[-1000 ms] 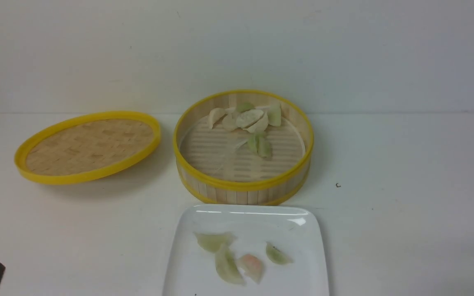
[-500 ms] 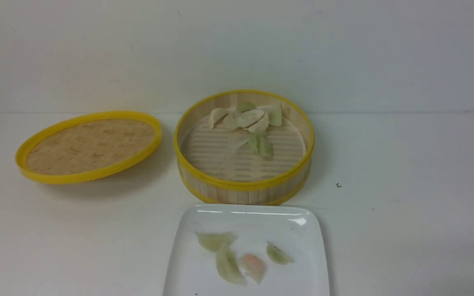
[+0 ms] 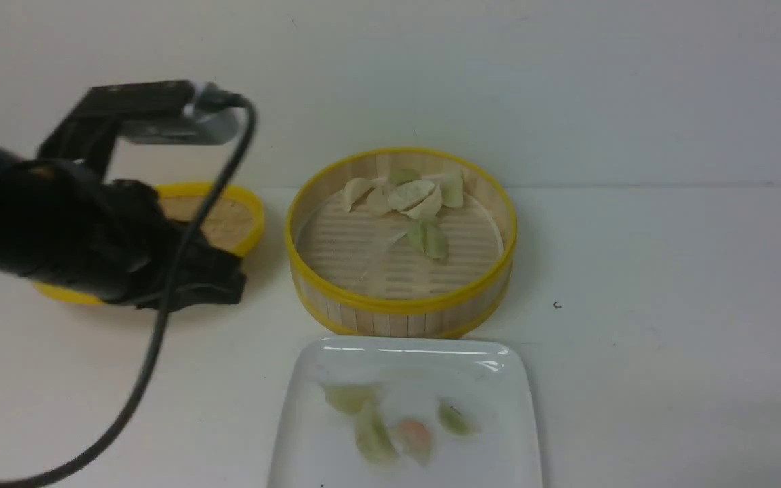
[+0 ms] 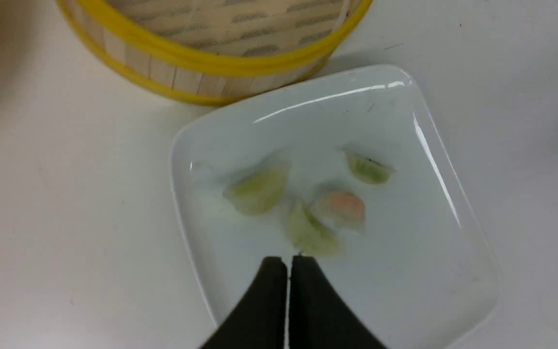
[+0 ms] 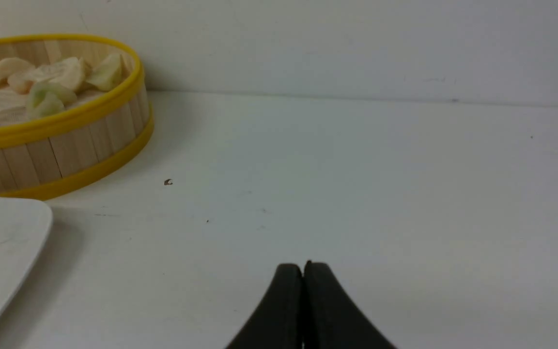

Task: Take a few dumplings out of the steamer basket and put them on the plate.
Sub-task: Use the left arm to grab a dumpling from the steamer

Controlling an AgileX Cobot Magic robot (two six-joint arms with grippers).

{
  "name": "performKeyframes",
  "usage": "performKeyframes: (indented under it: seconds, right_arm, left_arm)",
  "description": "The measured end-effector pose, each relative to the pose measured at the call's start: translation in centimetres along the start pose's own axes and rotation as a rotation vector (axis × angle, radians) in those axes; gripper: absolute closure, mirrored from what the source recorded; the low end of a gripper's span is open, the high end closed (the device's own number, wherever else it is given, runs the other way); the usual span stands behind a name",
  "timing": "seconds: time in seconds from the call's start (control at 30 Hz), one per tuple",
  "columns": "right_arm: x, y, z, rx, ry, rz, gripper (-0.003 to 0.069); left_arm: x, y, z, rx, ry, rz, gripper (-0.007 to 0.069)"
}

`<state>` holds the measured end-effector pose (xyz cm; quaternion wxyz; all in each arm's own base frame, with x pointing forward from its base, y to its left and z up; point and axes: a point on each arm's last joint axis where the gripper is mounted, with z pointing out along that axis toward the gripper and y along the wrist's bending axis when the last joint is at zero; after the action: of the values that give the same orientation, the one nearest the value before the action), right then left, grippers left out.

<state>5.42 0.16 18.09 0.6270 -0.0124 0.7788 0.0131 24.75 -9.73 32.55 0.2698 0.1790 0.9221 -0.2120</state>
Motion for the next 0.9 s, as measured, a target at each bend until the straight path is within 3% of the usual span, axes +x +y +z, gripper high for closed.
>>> performKeyframes:
  seconds: [0.27,0.47,0.57,0.73,0.9]
  right_arm:
    - [0.0,0.0,0.0,0.0,0.0,0.0,0.0673]
    - [0.0,0.0,0.0,0.0,0.0,0.0,0.0673]
    - [0.0,0.0,0.0,0.0,0.0,0.0,0.0673]
    - [0.0,0.0,0.0,0.0,0.0,0.0,0.0673]
    - [0.0,0.0,0.0,0.0,0.0,0.0,0.0673]
  left_arm:
    - [-6.2,-1.8,6.8,-0.01,0.05,0.177,0.0631]
    - [-9.3,-0.7,12.6,-0.045,0.09,0.226,0.0594]
    - [-10.7,0.2,15.7,-0.069,0.084,0.242,0.0515]
    - [-12.8,1.9,21.3,-0.098,0.013,0.253,0.0286]
    - [-13.4,2.8,24.6,-0.109,-0.022,0.246,0.0187]
